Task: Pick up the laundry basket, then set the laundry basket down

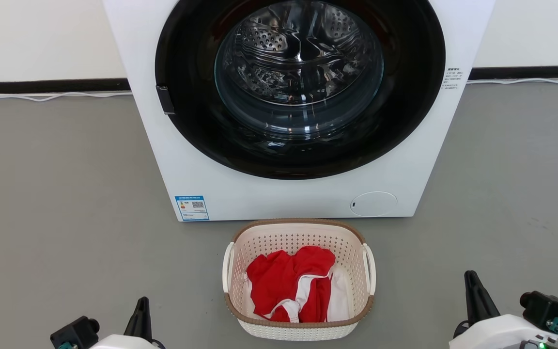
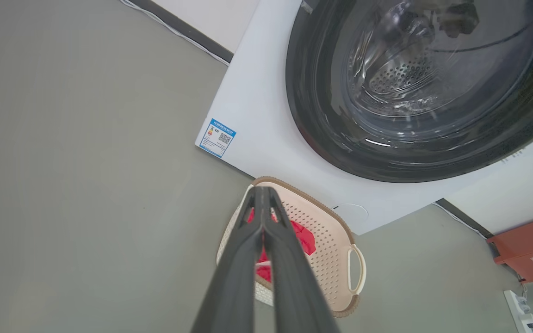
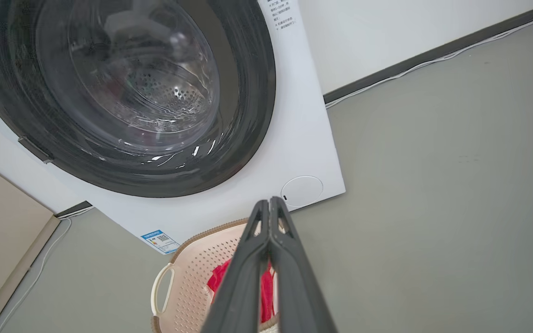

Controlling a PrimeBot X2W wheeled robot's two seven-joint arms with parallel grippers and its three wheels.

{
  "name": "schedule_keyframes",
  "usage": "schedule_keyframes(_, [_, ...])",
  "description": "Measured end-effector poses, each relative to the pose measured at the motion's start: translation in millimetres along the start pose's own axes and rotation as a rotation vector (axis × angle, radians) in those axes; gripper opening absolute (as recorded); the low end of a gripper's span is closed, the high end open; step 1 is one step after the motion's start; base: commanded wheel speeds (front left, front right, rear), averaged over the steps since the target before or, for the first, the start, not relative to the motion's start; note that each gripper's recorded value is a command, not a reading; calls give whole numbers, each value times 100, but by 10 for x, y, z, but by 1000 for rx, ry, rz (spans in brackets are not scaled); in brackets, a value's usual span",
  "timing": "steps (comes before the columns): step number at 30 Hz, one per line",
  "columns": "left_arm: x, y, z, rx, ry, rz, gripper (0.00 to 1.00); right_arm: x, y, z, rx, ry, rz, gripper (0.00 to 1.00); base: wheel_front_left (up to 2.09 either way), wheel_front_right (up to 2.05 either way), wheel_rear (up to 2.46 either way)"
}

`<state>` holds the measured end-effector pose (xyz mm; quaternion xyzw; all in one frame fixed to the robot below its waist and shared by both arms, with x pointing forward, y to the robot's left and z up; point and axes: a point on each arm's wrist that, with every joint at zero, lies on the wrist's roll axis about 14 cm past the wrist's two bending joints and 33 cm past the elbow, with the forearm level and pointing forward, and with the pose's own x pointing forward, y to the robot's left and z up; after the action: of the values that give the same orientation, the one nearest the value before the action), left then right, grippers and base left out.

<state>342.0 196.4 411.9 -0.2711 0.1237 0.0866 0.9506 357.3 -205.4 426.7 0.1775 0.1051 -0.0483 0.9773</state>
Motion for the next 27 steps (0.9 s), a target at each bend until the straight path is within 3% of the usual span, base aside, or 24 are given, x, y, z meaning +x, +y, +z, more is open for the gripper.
schedule_keyframes(27, [43,-75,108,-309,7,-22,0,28,3,126,369,-20,-15,0,0,0,0])
